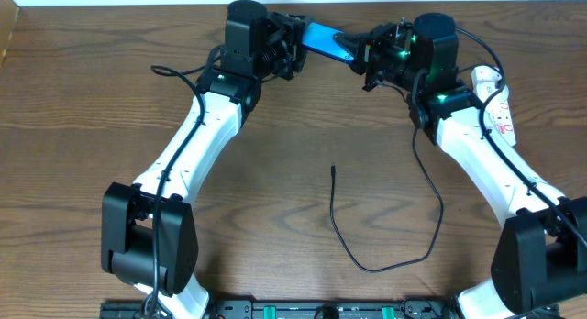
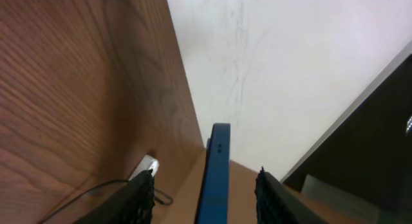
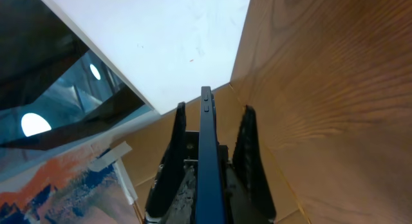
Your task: Plug charger to phone and switch on socket
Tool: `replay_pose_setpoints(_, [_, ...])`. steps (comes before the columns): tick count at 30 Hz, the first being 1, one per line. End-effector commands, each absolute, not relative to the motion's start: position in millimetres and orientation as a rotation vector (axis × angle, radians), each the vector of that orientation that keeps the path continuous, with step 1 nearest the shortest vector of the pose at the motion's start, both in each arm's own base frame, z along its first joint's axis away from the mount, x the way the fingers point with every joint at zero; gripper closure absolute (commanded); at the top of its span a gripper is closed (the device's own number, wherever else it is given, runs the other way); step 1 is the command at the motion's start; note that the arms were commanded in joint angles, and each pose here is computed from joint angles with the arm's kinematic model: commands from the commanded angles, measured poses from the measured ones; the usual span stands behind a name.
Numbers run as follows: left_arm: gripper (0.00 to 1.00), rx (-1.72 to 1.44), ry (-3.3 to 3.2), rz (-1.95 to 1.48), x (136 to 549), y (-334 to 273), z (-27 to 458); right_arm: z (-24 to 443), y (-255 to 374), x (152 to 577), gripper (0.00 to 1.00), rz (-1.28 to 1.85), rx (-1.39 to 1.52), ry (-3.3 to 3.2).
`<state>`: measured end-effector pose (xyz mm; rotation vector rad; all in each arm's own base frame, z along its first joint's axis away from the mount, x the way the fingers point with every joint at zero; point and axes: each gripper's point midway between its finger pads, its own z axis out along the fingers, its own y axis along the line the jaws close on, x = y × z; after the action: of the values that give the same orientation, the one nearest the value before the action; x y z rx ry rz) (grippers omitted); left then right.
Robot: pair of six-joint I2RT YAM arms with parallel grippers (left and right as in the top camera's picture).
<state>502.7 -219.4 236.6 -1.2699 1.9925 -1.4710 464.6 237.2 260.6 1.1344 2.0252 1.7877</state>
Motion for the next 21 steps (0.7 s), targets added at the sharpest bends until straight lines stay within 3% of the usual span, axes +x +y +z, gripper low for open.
replay_pose_setpoints(1, [0.59, -1.265, 1.927, -1.502, 504.2, -215.2, 261.7, 273.6, 250.9, 458.5, 0.99, 1.822, 1.069, 2.035])
replay_pose_setpoints(7, [0.68, -1.265, 1.928, -1.502, 504.1, -215.3, 261.6, 273.6, 258.9, 454.1, 0.99, 1.827, 1.046, 2.052])
replay_pose_setpoints(12, [0.92, -1.265, 1.928, -1.502, 504.1, -215.3, 261.6, 270.6, 258.8, 453.2, 0.99, 1.814, 1.045, 2.065])
replay_pose_setpoints(18, [0.92, -1.26, 1.943, -1.51, 502.3, -217.2, 260.8, 269.7, 258.7, 453.0, 0.99, 1.788, 0.991, 2.074])
replay_pose_setpoints(19, [0.92, -1.26, 1.943, -1.51, 502.3, -217.1, 260.7, 269.6, 258.6, 453.0, 0.97, 1.788, 0.99, 2.075])
replay_pose_setpoints(21, [0.92, -1.261, 1.941, -1.509, 502.7, -216.1, 260.9, 269.7, 258.7, 452.9, 0.75, 1.775, 0.955, 2.079])
